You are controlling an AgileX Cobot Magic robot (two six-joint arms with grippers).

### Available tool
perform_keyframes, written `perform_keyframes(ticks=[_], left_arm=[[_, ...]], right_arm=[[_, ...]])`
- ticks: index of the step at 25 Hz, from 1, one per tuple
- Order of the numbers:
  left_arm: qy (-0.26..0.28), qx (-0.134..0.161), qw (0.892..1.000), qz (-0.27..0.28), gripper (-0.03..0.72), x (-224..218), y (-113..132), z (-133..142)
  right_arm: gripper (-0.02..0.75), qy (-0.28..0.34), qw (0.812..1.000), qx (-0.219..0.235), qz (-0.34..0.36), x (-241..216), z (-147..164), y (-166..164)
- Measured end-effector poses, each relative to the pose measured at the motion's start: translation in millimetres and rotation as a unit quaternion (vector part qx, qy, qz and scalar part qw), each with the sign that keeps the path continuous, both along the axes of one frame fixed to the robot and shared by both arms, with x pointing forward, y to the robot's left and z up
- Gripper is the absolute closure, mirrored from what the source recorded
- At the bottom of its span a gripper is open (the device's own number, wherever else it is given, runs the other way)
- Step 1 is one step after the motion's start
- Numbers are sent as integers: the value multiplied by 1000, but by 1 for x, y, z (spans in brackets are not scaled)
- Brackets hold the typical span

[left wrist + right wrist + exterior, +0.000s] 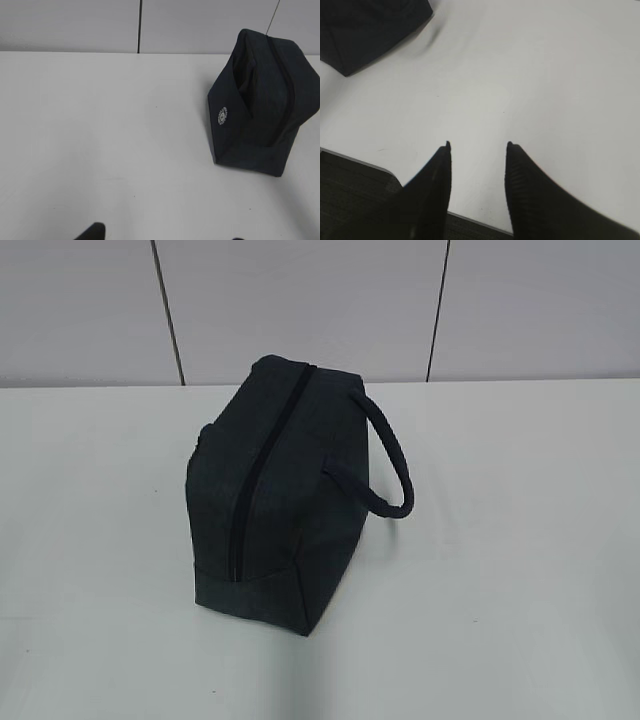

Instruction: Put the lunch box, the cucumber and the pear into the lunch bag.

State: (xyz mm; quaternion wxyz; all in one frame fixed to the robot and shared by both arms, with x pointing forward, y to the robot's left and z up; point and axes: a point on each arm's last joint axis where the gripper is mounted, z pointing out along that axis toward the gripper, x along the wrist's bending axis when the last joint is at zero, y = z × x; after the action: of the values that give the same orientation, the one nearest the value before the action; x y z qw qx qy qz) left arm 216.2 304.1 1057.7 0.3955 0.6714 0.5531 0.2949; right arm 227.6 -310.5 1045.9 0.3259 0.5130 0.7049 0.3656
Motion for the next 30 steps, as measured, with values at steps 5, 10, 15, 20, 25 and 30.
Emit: perform_keyframes(ticks=[5, 10, 15, 20, 25, 30], left_arm=[[0, 0, 1000, 0, 253, 0, 0, 0], [-4, -1, 1000, 0, 266, 0, 0, 1], [-68, -16, 998, 1, 274, 6, -1, 11], [-78, -18, 997, 2, 274, 6, -1, 13], [-67, 7, 998, 17, 289, 9, 3, 7], [-37, 14, 999, 16, 324, 11, 2, -3]], right_arm=[[444, 0, 1000, -3, -2, 1, -1, 0], [444, -1, 1000, -3, -2, 1, -1, 0], [444, -1, 1000, -3, -2, 1, -1, 0], [444, -1, 1000, -2, -3, 1, -1, 0], [444, -1, 1000, 0, -4, 1, -1, 0], [445, -1, 1000, 0, -4, 1, -1, 0]])
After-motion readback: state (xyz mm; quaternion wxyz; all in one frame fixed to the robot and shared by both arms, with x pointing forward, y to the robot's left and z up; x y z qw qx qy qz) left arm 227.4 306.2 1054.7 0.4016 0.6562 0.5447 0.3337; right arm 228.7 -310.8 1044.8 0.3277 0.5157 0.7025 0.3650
